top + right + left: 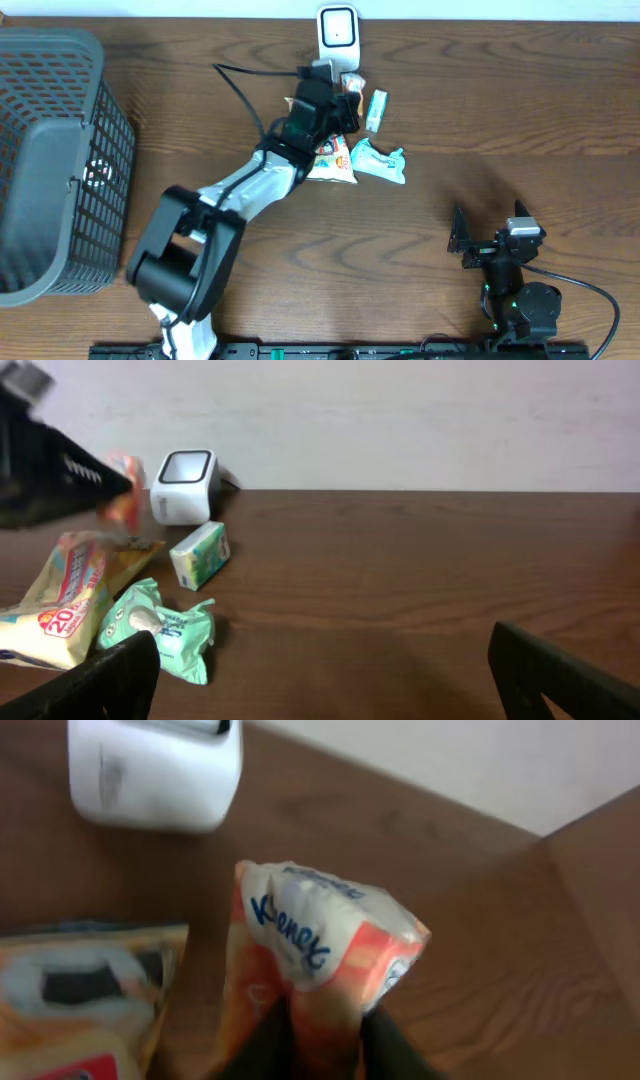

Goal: Scan the item barcode
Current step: 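Carry the Kleenex pack to the scanner and release it, then lower the left gripper into the basket and grasp the Zam-Buk ointment tin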

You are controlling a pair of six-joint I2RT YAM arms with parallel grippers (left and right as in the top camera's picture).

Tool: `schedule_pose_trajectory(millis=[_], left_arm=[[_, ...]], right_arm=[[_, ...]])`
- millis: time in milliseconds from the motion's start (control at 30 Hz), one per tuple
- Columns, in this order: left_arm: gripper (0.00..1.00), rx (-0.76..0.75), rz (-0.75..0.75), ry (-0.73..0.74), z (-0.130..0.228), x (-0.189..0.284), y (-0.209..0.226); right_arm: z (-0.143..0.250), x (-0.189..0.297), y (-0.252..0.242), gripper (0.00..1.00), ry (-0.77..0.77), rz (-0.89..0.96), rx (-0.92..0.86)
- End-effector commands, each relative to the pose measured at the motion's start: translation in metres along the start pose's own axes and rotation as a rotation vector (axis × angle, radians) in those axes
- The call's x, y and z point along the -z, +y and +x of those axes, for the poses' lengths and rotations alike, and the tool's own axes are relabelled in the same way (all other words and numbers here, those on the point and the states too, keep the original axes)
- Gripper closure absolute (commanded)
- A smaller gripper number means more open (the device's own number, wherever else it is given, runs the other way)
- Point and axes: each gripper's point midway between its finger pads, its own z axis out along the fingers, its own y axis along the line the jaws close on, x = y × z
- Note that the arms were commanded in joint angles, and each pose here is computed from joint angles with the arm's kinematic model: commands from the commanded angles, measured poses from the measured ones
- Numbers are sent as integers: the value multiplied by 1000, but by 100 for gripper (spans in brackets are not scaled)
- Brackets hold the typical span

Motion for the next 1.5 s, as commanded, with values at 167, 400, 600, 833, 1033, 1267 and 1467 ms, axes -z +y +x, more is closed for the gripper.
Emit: schedule_pose_trajectory(millis=[167,400,600,833,1033,1267,1467], left_arm=[[54,-14,-1,31,20,-8,-5],[54,-33,130,-85,-35,27,-45],[54,-121,177,-319,-132,122,-75],[54,-179,0,-522,-206,262,-34],[52,-106,-345,-810,-246,412,43],[44,66,-766,-939,-228,525,141],[2,256,-851,-627,-181,507,237]], right_arm=[[0,0,2,1,0,-6,-14],[0,0,2,1,-1,-6,-14],[0,0,2,1,0,-6,-14],[0,0,2,1,0,-6,-14],[0,0,2,1,-1,-6,-14],[0,0,1,1,-1,-6,-14],[0,0,2,1,0,-6,-14]])
